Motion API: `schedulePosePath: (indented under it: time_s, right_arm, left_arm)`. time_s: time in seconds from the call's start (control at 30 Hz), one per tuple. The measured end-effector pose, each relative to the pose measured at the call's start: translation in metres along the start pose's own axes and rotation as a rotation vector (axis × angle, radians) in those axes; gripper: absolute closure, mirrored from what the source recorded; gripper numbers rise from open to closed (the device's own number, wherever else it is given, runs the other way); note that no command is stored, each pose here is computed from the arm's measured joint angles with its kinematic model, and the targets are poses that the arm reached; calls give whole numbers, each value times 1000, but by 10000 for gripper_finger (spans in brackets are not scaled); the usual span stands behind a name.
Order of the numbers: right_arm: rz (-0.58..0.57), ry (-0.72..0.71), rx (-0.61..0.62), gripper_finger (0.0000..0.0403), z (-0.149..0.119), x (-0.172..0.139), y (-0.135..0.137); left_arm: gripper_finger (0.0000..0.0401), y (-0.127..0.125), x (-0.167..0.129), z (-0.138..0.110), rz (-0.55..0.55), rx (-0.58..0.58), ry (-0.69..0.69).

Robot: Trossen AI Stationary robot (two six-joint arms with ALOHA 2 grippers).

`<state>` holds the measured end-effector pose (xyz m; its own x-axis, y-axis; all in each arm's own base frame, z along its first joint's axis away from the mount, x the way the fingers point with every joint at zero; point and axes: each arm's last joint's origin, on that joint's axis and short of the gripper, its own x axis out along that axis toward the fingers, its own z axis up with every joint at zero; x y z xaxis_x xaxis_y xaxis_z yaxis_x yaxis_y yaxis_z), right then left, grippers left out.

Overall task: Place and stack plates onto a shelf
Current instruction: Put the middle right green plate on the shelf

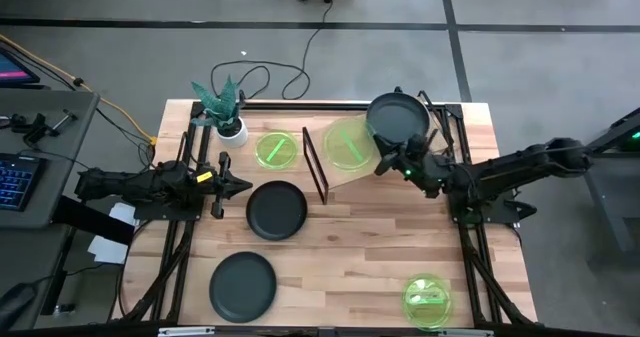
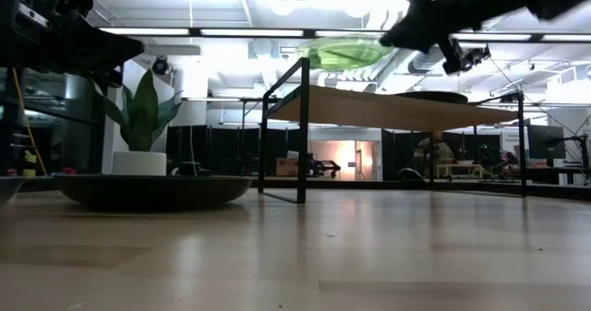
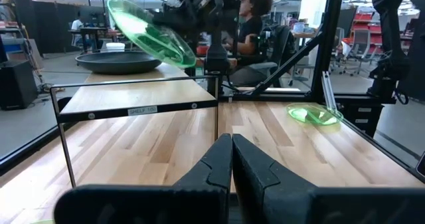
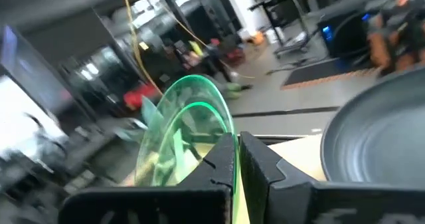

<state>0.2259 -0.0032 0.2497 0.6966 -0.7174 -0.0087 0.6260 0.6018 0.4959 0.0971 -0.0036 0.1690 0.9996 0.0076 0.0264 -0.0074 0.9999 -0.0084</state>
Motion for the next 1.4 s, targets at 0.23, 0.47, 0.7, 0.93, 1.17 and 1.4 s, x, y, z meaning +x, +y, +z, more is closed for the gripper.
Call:
schedulePosePath:
  time_s: [0.23,0.47,0.7,0.93,1.17,1.4]
  right_arm:
    - [-177,75,-252,403,6,22,32]
    - [-269,90,-322,403,-12,48,31]
    - [-284,126,-350,403,-25,59,25]
    - [-285,129,-371,403,-25,59,25]
    - [-139,190,-447,399,-11,54,30]
    - [192,453,-399,402,-2,50,33]
  left_arm:
    - [398,0,0,0,0,0,0]
    - [398,0,0,0,0,0,0]
    - [398,0,0,0,0,0,0]
    - [398,0,0,0,0,0,0]
    - [398,0,0,0,0,0,0]
    - [398,0,0,0,-1,0,0]
